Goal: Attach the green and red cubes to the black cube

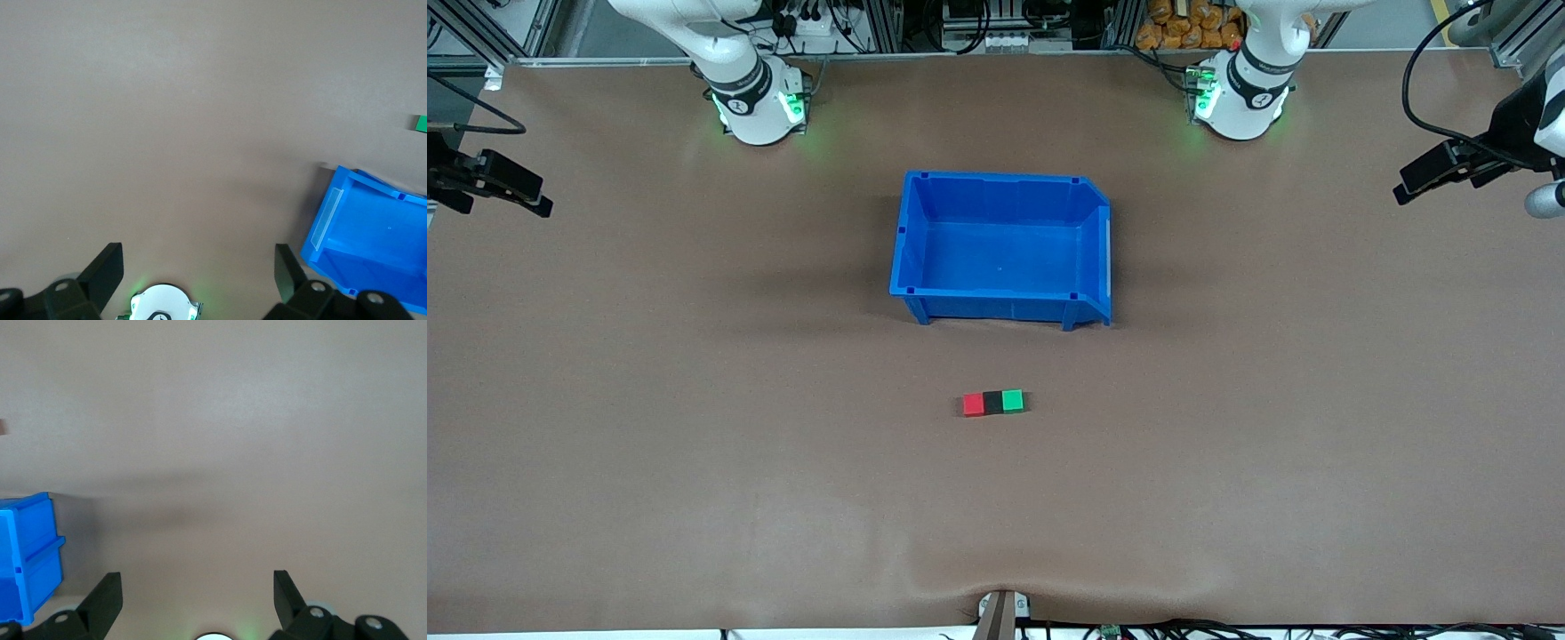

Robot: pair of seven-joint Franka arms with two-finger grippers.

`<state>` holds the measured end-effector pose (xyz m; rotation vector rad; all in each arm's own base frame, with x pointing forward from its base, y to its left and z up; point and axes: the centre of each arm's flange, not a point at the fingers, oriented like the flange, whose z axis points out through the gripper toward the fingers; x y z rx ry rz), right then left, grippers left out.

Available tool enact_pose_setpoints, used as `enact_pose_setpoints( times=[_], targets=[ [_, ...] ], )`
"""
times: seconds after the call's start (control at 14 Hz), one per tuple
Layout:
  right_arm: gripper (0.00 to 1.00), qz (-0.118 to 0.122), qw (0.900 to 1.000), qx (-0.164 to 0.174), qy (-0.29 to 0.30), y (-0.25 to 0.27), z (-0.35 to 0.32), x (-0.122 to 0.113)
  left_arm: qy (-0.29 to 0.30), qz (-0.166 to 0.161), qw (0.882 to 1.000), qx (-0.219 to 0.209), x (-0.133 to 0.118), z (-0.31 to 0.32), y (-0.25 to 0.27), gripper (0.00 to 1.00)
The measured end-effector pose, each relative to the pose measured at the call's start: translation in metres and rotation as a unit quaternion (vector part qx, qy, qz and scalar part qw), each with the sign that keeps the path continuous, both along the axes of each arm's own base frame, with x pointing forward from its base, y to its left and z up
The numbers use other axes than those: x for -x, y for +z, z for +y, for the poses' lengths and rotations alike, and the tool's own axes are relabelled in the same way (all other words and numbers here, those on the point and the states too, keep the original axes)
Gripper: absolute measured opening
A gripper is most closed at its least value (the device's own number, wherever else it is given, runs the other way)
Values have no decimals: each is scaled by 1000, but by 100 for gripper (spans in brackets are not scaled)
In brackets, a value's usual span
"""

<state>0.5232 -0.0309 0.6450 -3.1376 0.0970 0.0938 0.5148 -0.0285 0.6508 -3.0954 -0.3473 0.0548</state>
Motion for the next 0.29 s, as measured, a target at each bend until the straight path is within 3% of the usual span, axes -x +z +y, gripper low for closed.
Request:
enact_pose_setpoints(
  times=[0.29],
  targets=[
    [100, 0, 1000, 0, 1, 0, 1, 0, 1, -2, 1000, 0, 0, 1, 2, 100]
  ],
)
